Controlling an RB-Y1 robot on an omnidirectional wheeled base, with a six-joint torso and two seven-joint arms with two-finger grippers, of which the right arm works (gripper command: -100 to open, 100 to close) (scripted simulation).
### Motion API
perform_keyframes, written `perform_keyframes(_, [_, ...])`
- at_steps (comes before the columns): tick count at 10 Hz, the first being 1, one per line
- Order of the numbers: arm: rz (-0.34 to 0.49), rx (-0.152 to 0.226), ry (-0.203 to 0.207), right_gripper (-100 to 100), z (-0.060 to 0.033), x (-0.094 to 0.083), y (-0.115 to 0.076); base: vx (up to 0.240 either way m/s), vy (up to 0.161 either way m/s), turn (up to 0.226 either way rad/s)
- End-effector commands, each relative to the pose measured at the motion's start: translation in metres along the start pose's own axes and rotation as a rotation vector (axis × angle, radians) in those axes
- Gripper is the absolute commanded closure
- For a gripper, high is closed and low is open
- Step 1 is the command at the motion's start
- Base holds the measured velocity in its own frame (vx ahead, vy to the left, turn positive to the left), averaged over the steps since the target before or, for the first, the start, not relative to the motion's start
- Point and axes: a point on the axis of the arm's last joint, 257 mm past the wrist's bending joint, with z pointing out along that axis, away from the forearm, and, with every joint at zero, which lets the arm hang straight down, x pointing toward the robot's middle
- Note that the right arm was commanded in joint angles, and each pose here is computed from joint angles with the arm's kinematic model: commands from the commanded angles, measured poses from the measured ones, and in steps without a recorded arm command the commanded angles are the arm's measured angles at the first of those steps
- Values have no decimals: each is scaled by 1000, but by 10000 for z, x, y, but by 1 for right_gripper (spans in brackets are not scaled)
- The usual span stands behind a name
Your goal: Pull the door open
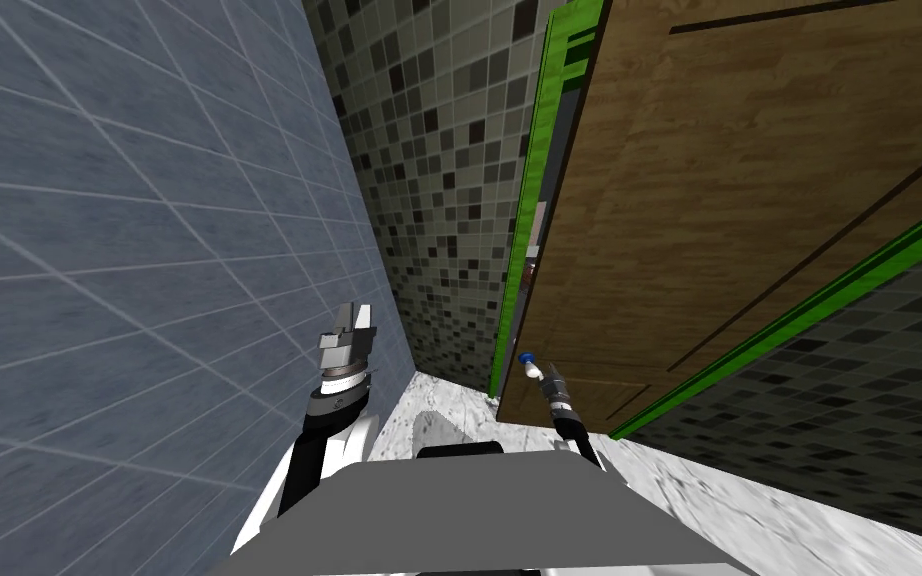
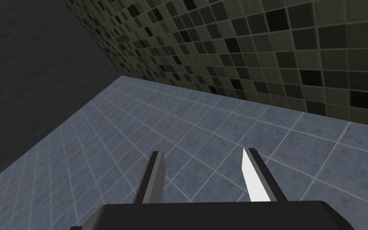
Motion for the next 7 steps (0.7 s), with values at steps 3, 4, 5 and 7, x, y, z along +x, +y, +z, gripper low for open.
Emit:
perform_keyframes(3, [132,21,6,-100,-21,161,-166,-72,14,57])
perform_keyframes(4, [171,19,1,-100,-14,174,-170,-77,27,114])
perform_keyframes(5, [184,19,1,-100,-14,174,-170,-54,22,33])
perform_keyframes(7, [237,16,-3,-100,-8,187,-174,-46,10,29])
